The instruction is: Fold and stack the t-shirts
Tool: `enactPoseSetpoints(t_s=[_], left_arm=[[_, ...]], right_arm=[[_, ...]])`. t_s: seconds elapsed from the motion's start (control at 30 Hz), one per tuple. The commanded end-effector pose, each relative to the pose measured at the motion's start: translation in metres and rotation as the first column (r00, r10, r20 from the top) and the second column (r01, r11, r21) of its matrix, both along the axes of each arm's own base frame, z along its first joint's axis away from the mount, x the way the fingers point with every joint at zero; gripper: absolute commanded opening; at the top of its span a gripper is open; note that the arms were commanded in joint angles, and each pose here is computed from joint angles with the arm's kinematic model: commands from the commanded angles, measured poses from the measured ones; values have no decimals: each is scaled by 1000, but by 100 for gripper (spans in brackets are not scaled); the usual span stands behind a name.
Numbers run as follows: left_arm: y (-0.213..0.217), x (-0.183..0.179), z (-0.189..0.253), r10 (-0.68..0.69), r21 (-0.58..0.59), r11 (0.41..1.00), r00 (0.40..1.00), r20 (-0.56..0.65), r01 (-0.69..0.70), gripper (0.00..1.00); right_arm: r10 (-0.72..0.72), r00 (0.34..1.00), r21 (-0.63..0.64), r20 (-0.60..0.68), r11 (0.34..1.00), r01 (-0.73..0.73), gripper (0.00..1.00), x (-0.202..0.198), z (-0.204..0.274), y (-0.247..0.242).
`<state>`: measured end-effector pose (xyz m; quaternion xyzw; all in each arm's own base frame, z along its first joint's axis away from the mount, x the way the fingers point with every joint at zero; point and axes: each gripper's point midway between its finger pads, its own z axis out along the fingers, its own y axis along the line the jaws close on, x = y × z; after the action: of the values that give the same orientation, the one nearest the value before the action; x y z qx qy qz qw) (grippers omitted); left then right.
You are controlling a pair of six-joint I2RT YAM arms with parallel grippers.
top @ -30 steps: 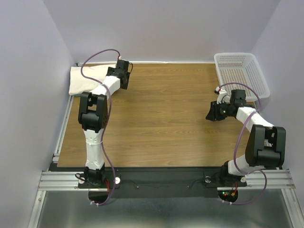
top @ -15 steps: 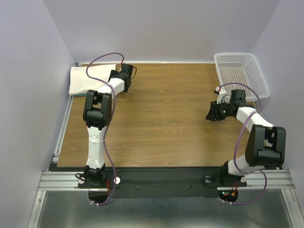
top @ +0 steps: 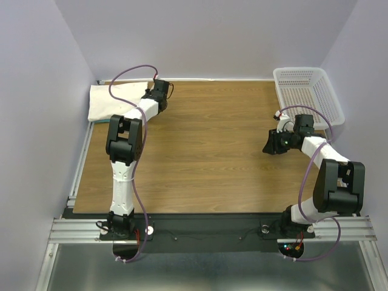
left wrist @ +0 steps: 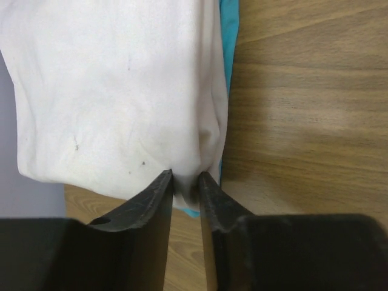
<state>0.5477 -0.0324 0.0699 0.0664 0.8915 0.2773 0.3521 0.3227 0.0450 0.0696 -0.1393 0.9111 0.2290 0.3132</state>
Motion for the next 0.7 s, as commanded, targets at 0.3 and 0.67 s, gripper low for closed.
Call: enactPoseSetpoints(t_s=[0.3, 0.67], left_arm=[[15, 9, 102, 12, -59, 998, 979, 202, 0, 13], [35, 9, 94, -7, -201, 979, 984, 180, 44, 11]], right_arm=[[2, 998, -12, 66, 1000, -2, 38, 10, 19, -4], [1, 998, -14, 64, 1000, 0, 38, 10, 18, -5]])
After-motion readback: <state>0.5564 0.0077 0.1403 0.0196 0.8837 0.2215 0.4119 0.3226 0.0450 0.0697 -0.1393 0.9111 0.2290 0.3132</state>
